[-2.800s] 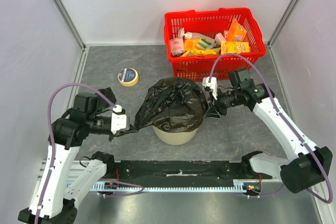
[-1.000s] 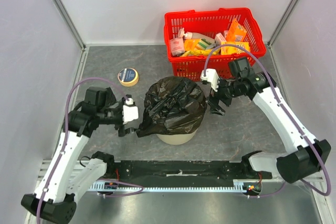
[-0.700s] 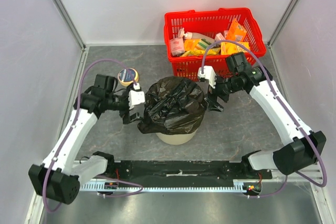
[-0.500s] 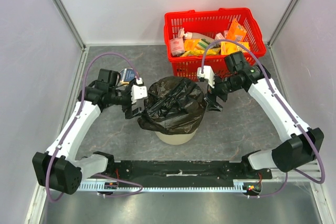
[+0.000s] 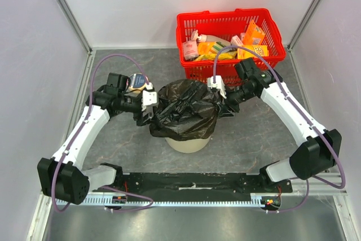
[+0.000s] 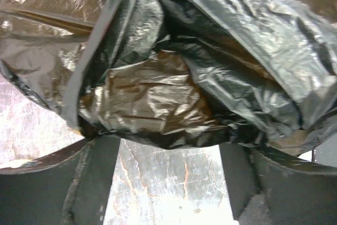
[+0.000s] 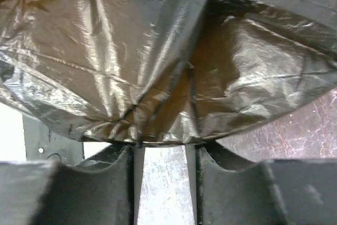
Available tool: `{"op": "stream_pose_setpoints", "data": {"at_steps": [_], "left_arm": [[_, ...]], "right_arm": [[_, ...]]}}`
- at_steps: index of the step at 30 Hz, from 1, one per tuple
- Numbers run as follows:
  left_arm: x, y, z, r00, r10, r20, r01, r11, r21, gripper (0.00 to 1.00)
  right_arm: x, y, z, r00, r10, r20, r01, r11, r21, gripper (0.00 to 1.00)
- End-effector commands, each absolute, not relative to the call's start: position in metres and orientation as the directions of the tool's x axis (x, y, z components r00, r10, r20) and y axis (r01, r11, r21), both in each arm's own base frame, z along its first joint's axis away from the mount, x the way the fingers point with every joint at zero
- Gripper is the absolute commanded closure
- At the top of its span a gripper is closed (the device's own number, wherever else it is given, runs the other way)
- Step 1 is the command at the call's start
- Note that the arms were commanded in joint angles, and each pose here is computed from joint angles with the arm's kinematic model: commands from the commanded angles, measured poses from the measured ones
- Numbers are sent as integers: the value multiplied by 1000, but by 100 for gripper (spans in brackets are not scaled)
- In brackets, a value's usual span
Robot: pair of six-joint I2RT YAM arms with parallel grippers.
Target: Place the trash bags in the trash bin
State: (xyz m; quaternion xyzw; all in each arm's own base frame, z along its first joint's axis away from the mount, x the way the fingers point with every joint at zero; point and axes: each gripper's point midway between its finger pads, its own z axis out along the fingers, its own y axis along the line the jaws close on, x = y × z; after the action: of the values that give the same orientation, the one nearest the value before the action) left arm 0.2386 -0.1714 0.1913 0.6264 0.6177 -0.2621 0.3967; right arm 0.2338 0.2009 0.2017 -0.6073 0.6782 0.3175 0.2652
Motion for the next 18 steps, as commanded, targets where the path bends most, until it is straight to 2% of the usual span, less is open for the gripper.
{"op": "stream_pose_setpoints", "data": {"at_steps": [1, 3, 5, 6, 7, 8, 18], "left_arm": [[230, -190, 204, 153, 456, -877, 984, 8, 175, 28], [227, -190, 202, 144, 451, -881, 987, 4, 163, 43], [224, -190, 199, 133, 455, -881, 989, 3, 150, 61], [223, -189, 197, 127, 459, -879, 989, 5, 145, 78], [222, -188, 196, 124, 462, -878, 990, 5, 143, 94], [221, -187, 194, 121, 466, -877, 990, 9, 141, 98], [232, -176, 171, 104, 538, -836, 983, 69, 167, 98]], "right_arm": [[227, 211, 205, -100, -619, -779, -993, 14, 116, 67], [226, 210, 206, -104, -617, -780, -993, 18, 118, 78], [224, 209, 208, -102, -617, -781, -993, 23, 112, 93], [223, 207, 209, -103, -617, -780, -994, 30, 107, 100], [222, 206, 209, -99, -618, -780, -994, 34, 100, 100], [220, 204, 208, -98, -620, -778, -995, 40, 93, 100], [224, 185, 182, -120, -664, -738, -986, 165, 12, 100]]}}
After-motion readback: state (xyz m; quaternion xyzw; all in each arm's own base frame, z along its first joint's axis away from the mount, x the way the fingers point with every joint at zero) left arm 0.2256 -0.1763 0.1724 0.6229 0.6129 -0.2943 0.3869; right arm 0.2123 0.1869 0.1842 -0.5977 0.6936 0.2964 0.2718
